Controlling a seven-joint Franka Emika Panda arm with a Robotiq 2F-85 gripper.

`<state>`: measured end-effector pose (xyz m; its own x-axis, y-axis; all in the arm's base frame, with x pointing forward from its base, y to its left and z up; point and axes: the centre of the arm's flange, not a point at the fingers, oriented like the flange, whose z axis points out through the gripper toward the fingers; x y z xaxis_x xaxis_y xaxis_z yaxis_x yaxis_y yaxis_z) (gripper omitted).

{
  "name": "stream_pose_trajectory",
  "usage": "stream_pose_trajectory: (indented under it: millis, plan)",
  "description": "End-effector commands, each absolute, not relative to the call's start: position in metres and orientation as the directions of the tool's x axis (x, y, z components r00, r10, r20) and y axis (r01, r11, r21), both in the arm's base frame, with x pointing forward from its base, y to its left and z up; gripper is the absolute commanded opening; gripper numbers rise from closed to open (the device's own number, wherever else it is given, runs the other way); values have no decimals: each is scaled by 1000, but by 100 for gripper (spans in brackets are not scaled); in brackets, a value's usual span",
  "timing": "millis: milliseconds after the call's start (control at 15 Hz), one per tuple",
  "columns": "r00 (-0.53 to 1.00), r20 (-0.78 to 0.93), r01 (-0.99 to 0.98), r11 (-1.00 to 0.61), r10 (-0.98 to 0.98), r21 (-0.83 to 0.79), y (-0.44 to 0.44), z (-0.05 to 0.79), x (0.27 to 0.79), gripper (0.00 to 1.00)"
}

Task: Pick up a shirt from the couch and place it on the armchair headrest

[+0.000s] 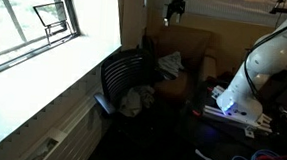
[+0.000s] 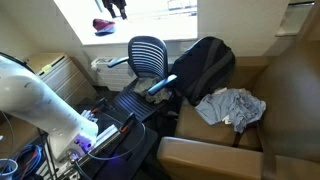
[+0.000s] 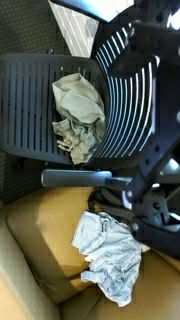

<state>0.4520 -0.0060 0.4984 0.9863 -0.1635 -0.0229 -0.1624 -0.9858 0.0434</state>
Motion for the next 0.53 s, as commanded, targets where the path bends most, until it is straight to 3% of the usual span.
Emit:
stream_pose_trajectory:
  millis: [0,200,467]
  plan:
    - [986,-23,-162,-986,-164,43,-6,498,452,100]
    - [986,-23,-162,-986,-164,43,-6,498,452,100]
    - [898,-146,-398,-908,-415,131,-40,384,426,100]
